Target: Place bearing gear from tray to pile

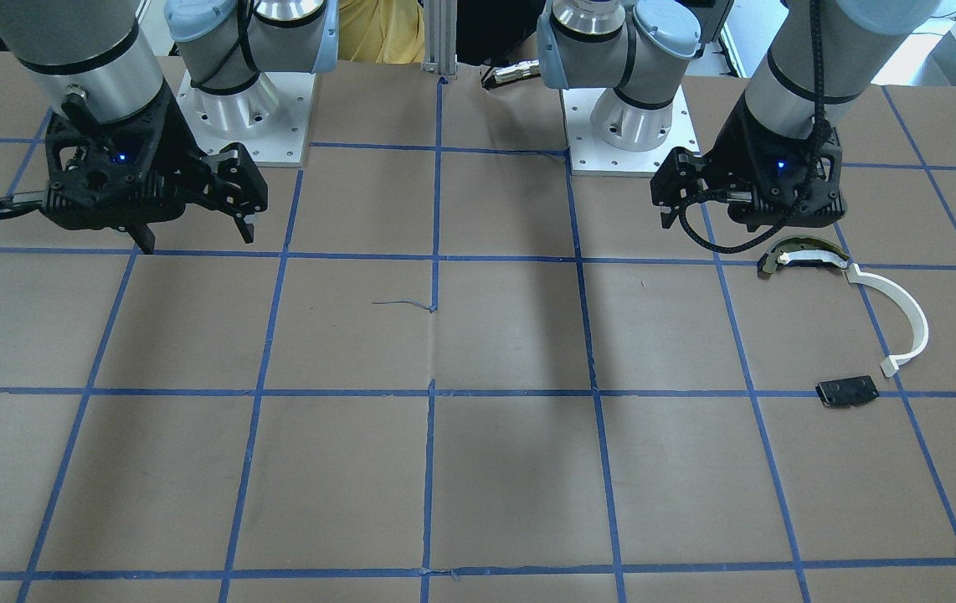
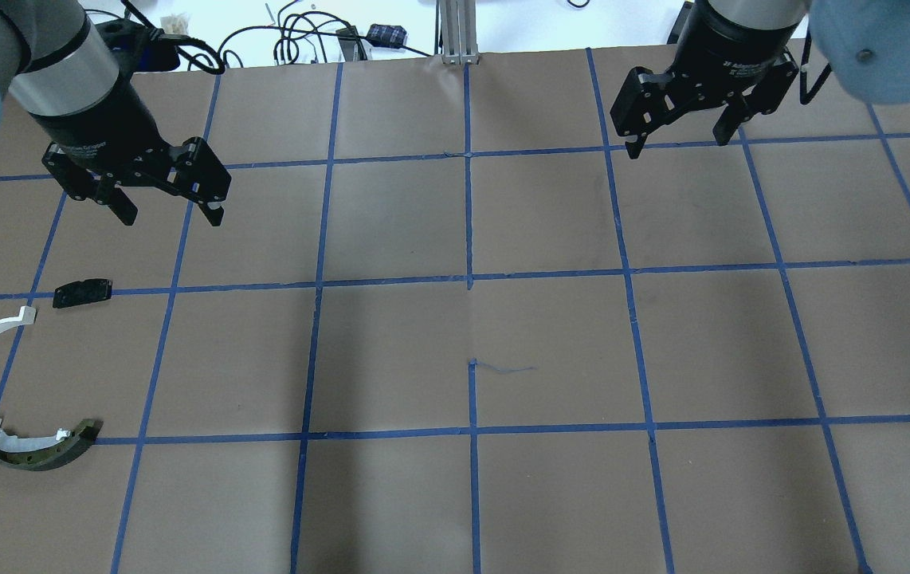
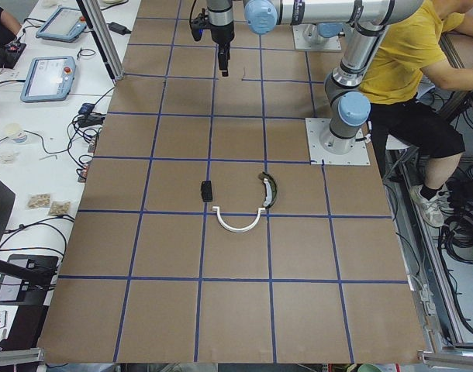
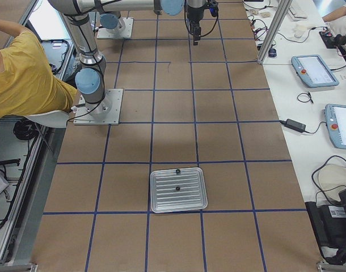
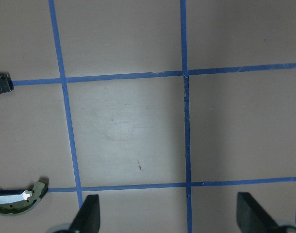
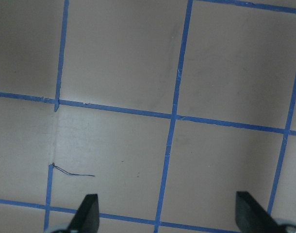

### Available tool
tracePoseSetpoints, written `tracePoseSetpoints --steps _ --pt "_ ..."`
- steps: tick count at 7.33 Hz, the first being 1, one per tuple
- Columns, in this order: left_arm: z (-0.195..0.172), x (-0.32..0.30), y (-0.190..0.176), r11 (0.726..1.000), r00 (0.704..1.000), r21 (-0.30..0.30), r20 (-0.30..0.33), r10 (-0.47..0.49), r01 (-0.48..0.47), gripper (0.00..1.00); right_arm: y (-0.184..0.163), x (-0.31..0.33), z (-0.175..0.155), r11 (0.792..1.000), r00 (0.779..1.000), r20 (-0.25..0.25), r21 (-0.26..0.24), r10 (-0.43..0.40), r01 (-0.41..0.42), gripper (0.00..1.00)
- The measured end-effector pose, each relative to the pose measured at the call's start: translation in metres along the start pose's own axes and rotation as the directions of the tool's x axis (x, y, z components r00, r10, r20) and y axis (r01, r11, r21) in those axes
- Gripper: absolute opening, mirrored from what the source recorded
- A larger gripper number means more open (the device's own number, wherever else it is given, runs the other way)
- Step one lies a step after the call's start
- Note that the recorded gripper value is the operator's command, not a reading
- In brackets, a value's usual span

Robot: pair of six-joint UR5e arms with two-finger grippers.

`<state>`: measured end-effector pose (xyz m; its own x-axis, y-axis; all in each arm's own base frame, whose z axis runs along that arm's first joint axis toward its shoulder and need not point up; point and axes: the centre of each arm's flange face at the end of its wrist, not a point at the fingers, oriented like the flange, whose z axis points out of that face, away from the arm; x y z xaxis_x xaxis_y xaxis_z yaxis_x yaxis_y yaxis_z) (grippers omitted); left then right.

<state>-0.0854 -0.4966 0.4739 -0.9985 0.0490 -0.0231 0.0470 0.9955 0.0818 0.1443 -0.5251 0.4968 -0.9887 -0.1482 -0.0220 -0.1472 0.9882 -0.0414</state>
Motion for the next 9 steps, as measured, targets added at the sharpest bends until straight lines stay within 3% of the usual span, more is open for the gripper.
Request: tracePoseSetpoints --steps 3,4,5,7,9 --pt "0.0 0.0 0.0 1.0 1.0 -0.001 0.0 0.0 0.0 1.0 -0.003 0.032 0.002 1.0 1.0 -0.002 -0.003 0.009 -0.009 1.0" --pt "0.001 0.0 -0.001 1.0 1.0 -0.003 0.0 0.0 0.0 1.0 -0.004 0.072 0.002 1.0 1.0 -0.009 -0.007 -0.02 0.02 1.0" --pt "0.002 0.0 -0.001 1.0 1.0 -0.005 -0.001 0.0 0.0 1.0 0.0 0.136 0.002 0.999 0.999 -0.013 -0.016 -0.051 0.051 1.0" --pt "0.003 -0.001 -0.001 1.0 1.0 -0.007 -0.001 -0.001 0.001 1.0 0.028 0.293 0.022 0.998 0.999 -0.018 -0.049 -0.033 0.032 1.0" --pt "0.003 -0.001 -0.002 1.0 1.0 -0.008 -0.001 -0.002 0.002 1.0 0.061 0.451 0.085 0.996 0.996 -0.055 -0.062 -0.072 0.069 1.0"
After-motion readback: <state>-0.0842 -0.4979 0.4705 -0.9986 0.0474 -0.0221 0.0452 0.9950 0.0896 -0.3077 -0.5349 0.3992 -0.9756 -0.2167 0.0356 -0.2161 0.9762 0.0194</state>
